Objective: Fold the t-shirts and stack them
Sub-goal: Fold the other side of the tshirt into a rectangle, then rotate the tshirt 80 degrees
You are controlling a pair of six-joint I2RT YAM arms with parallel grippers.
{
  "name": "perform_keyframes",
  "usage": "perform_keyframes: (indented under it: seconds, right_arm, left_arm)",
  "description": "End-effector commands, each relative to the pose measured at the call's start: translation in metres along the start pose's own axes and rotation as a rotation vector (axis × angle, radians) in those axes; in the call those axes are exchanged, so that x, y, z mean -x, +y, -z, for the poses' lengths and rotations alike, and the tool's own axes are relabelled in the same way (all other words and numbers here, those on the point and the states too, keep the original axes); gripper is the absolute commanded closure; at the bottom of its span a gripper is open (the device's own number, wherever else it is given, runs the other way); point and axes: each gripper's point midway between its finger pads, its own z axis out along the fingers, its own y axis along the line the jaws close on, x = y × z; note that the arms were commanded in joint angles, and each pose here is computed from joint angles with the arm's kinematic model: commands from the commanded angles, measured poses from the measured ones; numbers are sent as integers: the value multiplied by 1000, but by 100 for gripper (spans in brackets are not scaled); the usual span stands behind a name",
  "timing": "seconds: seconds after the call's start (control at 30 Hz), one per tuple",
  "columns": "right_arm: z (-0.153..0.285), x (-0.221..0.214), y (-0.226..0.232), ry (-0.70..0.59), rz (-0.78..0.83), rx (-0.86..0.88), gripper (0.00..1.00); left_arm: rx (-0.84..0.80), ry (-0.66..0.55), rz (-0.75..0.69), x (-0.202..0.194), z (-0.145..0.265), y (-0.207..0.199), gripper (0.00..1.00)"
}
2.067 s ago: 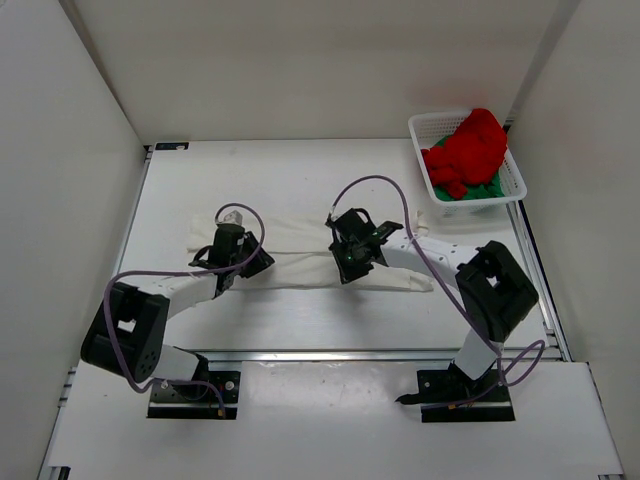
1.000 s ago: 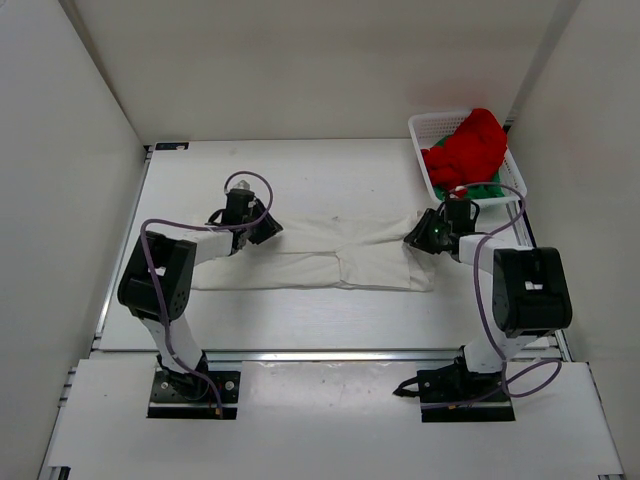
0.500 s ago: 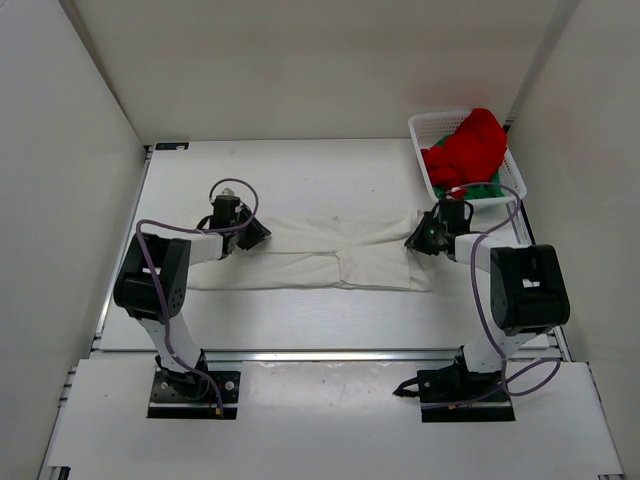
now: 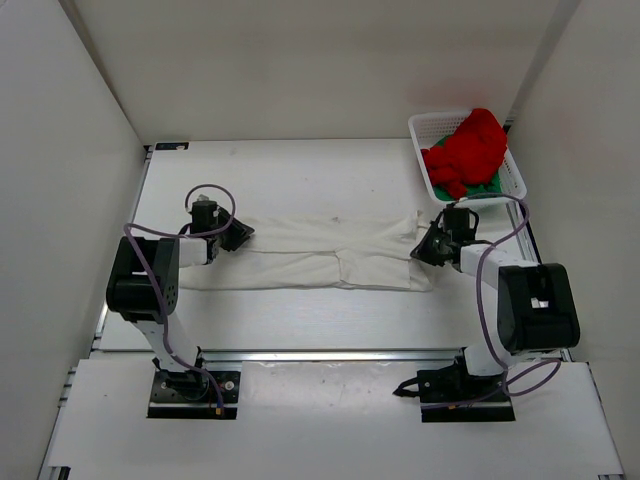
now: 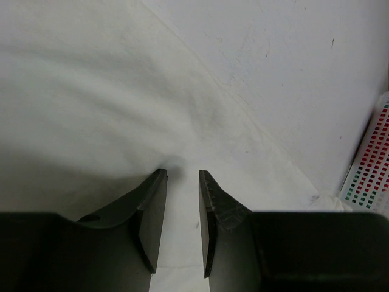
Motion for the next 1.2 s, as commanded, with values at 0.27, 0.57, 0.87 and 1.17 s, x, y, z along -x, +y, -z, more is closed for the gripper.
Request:
perform_keyframes:
  seconds: [0.27, 0.57, 0.87, 1.17]
  right_arm:
    - [20, 30, 19, -90, 17, 14, 79]
    - [6, 5, 83, -41, 244, 93, 98]
    - [-47, -29, 77, 108, 257, 71, 100]
    - [-117, -4, 121, 245, 256, 102, 100]
  left_arm:
    - [-31, -85, 16, 21, 34, -10, 61]
    - [27, -148, 103, 43, 48, 26, 62]
    - [159, -193, 329, 50, 60, 104, 64]
    - [47, -348, 227, 109, 100, 46, 62]
